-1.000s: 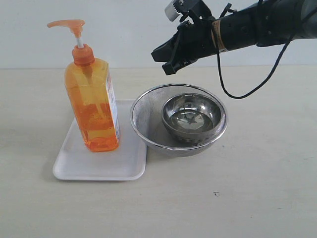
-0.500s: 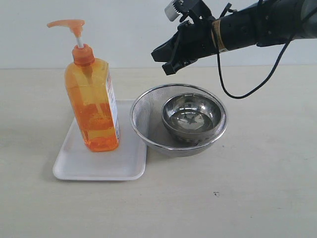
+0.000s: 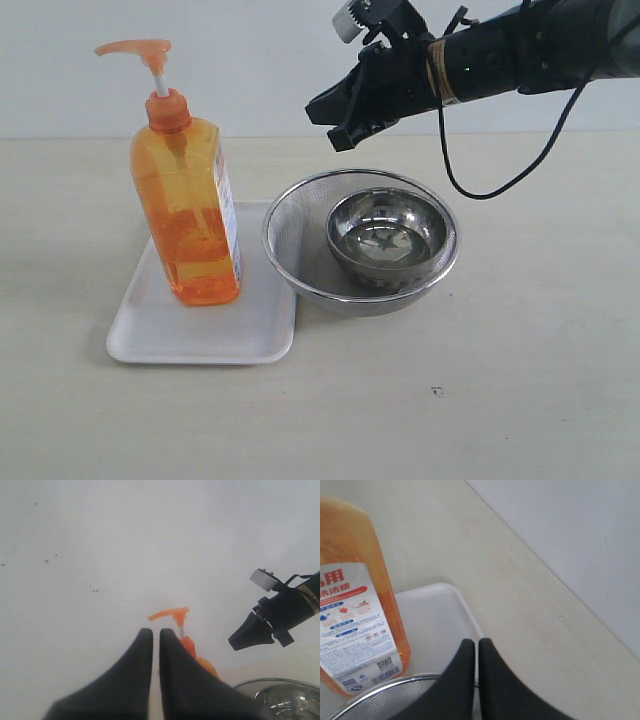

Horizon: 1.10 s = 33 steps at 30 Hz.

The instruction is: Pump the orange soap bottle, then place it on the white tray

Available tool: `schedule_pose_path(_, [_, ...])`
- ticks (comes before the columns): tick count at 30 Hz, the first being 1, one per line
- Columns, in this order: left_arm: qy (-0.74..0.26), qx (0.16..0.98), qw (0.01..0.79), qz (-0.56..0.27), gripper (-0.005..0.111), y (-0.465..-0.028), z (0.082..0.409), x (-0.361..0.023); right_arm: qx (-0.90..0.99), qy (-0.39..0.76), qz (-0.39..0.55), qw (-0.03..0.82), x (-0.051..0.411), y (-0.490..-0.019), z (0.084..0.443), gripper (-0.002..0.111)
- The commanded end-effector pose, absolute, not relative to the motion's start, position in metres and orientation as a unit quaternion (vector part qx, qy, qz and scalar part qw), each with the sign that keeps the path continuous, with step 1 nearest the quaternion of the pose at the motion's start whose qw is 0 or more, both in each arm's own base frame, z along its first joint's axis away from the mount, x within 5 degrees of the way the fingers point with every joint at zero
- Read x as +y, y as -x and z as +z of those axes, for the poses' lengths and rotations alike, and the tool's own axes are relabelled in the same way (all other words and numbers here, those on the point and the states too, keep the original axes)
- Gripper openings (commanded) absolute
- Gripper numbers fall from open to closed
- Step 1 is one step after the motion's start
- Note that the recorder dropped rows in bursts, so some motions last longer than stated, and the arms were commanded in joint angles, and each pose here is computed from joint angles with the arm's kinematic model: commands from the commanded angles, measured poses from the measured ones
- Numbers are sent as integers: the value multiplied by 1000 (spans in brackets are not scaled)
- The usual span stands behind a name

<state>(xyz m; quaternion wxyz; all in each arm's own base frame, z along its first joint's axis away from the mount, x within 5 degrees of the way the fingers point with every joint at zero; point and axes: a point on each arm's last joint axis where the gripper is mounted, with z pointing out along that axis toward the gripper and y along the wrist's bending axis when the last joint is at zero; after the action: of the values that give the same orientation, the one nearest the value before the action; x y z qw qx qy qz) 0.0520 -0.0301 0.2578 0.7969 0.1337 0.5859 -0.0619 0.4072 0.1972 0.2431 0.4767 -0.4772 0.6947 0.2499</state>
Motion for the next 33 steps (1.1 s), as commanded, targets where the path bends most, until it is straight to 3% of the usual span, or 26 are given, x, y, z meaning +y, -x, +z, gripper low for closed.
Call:
schedule_pose_path(1, [-125, 580, 802, -71, 5, -48, 251, -30, 693, 474, 249, 483, 194, -408, 249, 0])
schedule_pose_path(33, [-106, 598, 787, -108, 5, -48, 235, -31, 695, 471, 244, 485, 194, -409, 248, 0])
